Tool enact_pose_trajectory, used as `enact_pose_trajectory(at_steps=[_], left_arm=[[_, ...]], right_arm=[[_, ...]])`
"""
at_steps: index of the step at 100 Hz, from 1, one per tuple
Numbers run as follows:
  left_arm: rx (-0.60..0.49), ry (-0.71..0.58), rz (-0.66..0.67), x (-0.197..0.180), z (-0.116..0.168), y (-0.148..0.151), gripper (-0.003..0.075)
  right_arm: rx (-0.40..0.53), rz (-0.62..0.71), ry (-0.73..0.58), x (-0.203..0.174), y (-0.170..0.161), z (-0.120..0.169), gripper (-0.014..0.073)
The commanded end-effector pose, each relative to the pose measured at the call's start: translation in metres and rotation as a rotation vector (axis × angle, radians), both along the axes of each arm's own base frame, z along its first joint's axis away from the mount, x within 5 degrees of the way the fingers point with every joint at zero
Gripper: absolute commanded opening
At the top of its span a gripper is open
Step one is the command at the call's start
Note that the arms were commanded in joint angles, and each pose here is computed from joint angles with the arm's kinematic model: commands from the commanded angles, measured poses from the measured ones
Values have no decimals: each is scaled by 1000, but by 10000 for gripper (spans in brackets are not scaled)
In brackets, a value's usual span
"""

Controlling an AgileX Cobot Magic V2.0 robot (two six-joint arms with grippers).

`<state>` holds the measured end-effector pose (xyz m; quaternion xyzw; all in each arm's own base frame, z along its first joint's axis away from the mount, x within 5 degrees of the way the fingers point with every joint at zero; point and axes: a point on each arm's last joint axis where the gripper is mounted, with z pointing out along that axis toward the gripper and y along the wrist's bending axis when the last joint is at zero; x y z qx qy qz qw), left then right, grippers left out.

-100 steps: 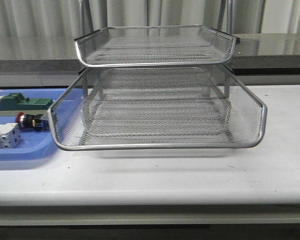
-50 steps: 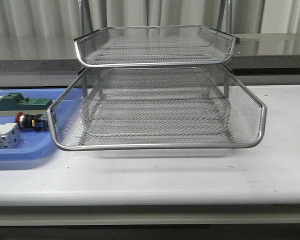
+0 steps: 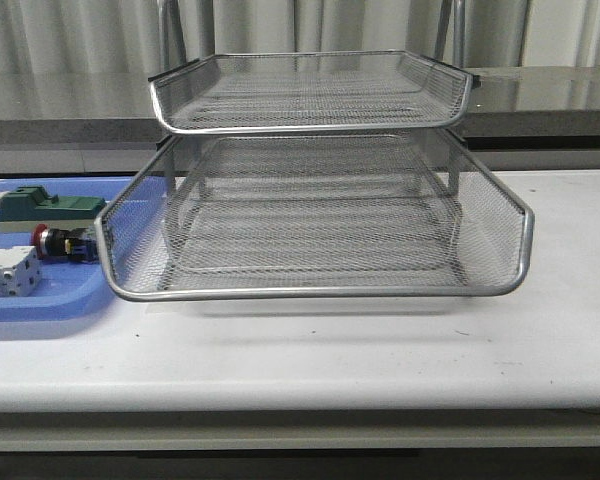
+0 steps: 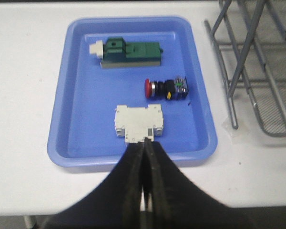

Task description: Place button on rack with both arms

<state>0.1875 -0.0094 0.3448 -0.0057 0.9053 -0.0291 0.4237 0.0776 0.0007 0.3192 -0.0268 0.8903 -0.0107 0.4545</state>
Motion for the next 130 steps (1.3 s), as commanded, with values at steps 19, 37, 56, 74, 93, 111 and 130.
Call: enact_pose_trajectory(at_steps=[19, 37, 56, 74, 93, 111, 130], left_arm=[[85, 136, -78, 72, -1, -3, -17], [133, 180, -134, 90, -9, -4, 218], [141, 185, -136, 91, -8, -4, 713], [129, 140, -132, 94, -5, -5, 650], [132, 66, -138, 102, -1, -6, 617], [232, 92, -246, 134, 1, -8, 617], [312, 157, -435, 188, -9, -18, 617]], right_arm=[[-10, -2, -88, 3, -1, 14, -68], [-10, -2, -88, 3, -1, 14, -68], [-10, -2, -88, 3, -1, 14, -68], [-10, -2, -88, 3, -1, 14, -68], [-10, -2, -88, 3, -1, 14, -68], [-10, -2, -88, 3, -1, 14, -68], [-10, -2, -87, 3, -1, 14, -68]])
